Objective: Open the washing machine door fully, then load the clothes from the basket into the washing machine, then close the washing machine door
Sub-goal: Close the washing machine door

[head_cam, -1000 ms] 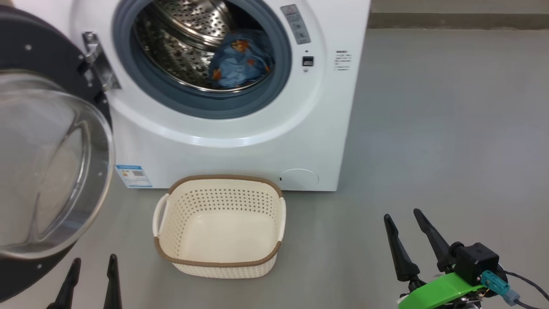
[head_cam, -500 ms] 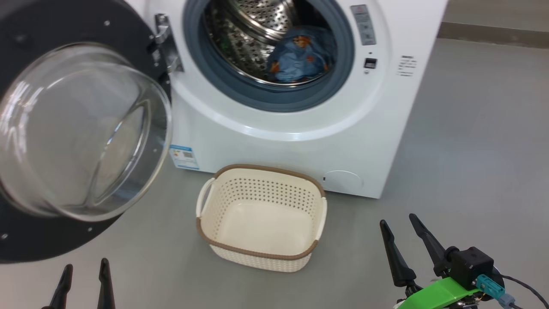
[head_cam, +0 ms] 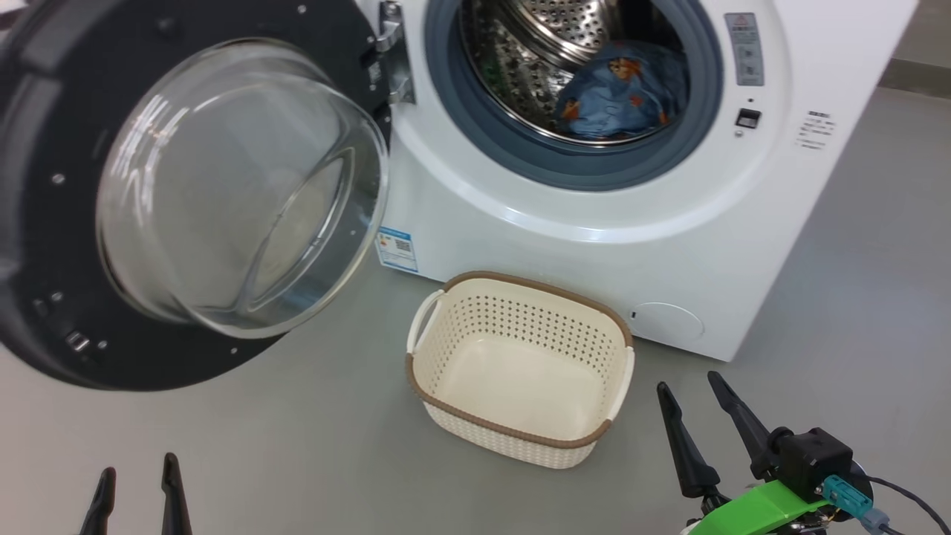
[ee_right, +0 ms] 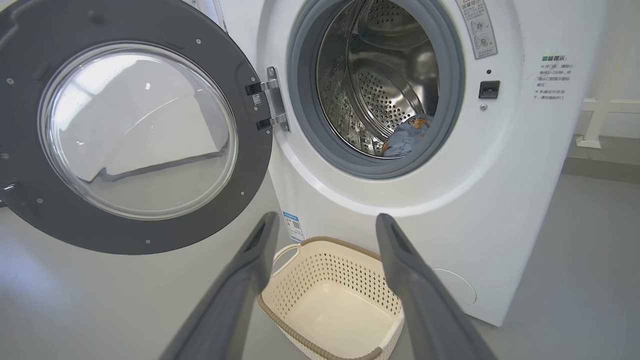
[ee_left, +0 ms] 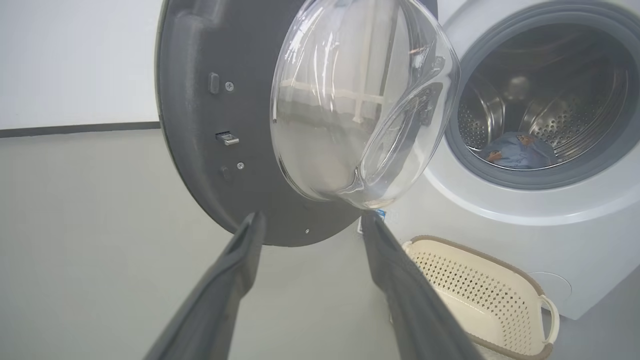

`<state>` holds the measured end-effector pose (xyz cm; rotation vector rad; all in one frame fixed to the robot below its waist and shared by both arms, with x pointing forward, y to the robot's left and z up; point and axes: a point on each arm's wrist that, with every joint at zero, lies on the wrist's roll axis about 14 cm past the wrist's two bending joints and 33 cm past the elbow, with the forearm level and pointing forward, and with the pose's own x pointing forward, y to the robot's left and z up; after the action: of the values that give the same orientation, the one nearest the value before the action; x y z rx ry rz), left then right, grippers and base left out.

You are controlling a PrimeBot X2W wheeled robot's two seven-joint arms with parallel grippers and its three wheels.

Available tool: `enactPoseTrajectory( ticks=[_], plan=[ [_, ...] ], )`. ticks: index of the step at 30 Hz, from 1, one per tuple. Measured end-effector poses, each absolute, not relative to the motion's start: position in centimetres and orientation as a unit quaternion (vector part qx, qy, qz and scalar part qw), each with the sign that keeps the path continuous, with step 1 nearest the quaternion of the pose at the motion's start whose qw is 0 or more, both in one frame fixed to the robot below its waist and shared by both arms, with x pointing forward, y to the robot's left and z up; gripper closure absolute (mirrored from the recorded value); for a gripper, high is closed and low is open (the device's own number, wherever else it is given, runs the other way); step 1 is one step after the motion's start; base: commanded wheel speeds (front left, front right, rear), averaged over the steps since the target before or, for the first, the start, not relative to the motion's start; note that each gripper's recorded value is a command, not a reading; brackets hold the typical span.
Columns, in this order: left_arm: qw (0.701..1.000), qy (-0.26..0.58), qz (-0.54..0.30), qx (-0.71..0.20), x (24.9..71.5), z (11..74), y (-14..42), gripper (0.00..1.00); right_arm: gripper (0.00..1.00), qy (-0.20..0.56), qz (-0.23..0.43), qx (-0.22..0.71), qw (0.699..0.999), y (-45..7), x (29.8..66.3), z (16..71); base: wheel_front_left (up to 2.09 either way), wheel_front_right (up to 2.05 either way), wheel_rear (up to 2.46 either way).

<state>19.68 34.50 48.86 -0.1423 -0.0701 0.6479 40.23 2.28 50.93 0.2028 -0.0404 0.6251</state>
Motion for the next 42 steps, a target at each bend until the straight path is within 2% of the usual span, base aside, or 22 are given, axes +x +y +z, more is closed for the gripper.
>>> enactPoseTrajectory(
  ticks=[8,32,33,34,35,42],
  plan=[
    [0.935,-0.033,0.347,-0.07,17.8,48.7,35.4,0.0,0.0,-0.016,0.332,0.096,0.938,4.1,40.1,50.7,0.0,0.0,0.0],
    [0.929,-0.031,0.361,-0.078,17.5,48.5,35.8,0.0,0.0,-0.004,0.335,0.092,0.938,4.4,40.1,49.8,0.0,0.0,0.0],
    [0.929,-0.032,0.361,-0.079,17.5,48.5,35.8,0.47,0.0,-0.004,0.334,0.091,0.938,4.3,40.1,49.9,0.0,0.0,0.0],
    [0.928,-0.033,0.363,-0.082,17.5,48.5,35.8,0.81,0.0,-0.005,0.334,0.091,0.938,4.3,40.1,49.9,0.0,0.0,0.0],
    [0.926,-0.035,0.365,-0.085,17.4,48.5,36.0,1.0,0.0,-0.005,0.334,0.091,0.938,4.3,40.1,49.9,0.0,0.0,0.0],
    [0.921,-0.04,0.376,-0.099,17.1,48.5,36.4,1.0,0.0,-0.003,0.33,0.096,0.939,4.1,40.2,49.8,0.0,0.0,0.0]
  ],
)
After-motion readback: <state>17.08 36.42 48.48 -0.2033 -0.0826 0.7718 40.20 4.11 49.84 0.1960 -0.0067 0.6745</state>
